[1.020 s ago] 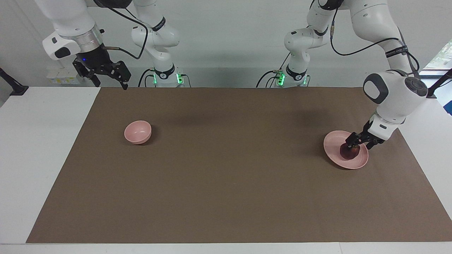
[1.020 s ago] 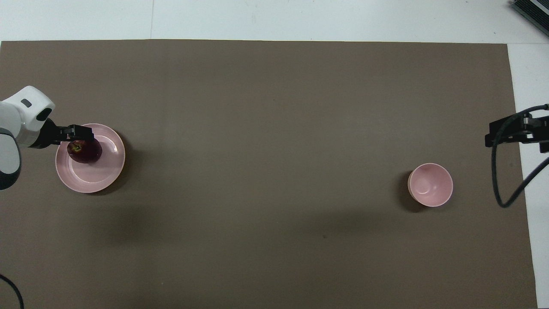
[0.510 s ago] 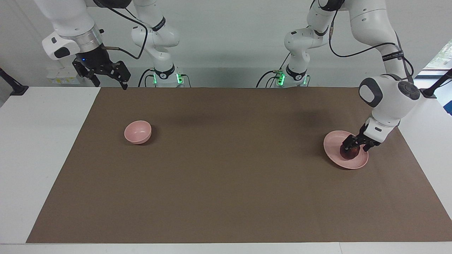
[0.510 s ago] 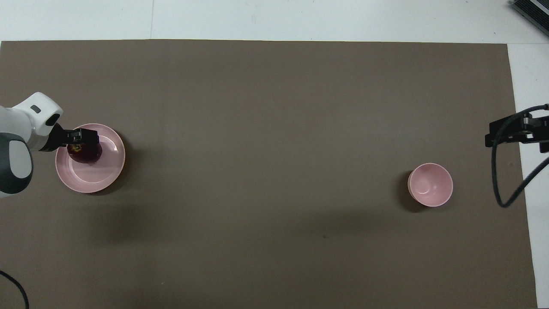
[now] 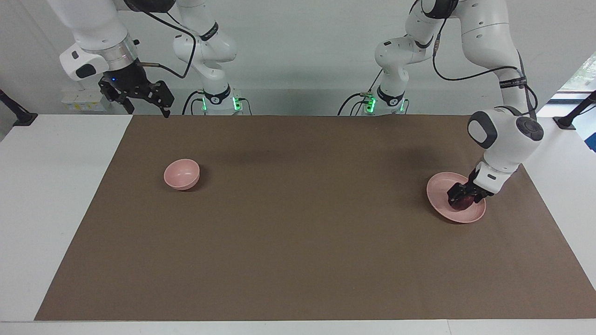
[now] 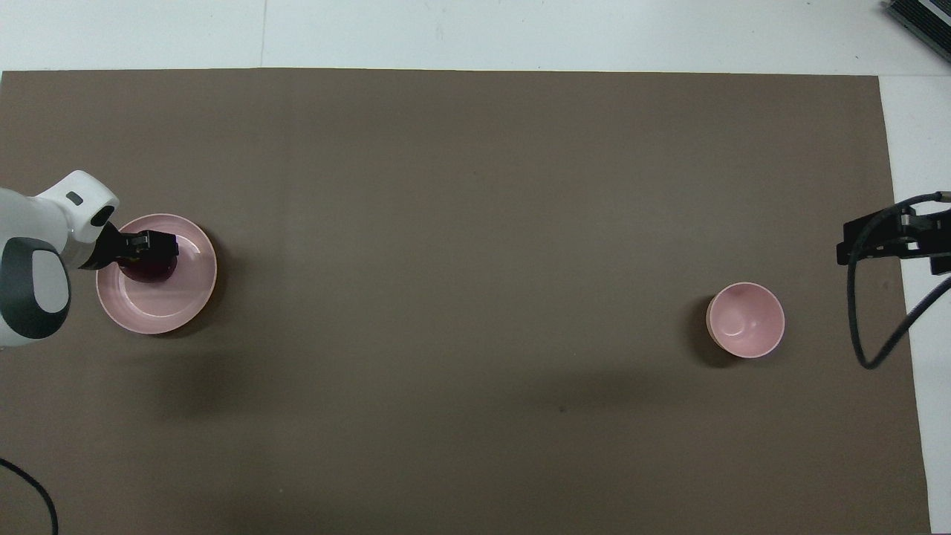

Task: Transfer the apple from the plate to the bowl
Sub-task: 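Grasp the apple with the left gripper while the right gripper approaches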

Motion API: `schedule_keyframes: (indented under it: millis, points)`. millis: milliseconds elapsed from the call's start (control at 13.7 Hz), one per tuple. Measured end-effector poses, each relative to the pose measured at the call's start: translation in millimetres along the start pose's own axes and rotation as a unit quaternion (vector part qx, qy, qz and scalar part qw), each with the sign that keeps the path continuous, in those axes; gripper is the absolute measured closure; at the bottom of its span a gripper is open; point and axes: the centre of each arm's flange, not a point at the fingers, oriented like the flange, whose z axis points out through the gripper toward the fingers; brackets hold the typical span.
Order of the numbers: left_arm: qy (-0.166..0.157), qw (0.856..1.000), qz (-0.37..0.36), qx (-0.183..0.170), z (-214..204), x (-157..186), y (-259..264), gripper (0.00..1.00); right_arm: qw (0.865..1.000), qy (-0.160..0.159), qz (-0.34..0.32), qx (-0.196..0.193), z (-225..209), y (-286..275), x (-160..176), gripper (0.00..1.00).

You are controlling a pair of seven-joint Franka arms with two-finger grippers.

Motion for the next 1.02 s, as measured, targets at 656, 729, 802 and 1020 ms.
schedule_keyframes:
  millis: [656, 729, 802, 1020]
  points:
    - [0.004, 1.0, 0.007, 0.001, -1.6, 1.4, -0.2, 0.3, 0.999, -0.013, -0.007, 0.032, 6.1, -9.5, -7.1, 0.0]
    - [0.005, 1.0, 0.008, 0.001, -2.1, 1.9, -0.3, 0.3, 0.999, -0.016, -0.009, 0.041, 7.8, -11.7, -8.0, 0.0]
    - [0.004, 1.0, 0.008, 0.001, -2.8, 2.3, -0.5, 0.3, 0.998, -0.02, -0.011, 0.05, 10.4, -14.1, -8.8, 0.0]
    - [-0.007, 1.0, 0.014, -0.002, -11.6, 6.3, -0.6, 0.3, 0.997, -0.034, 0.001, 0.075, 16.9, -22.5, -12.4, 0.0]
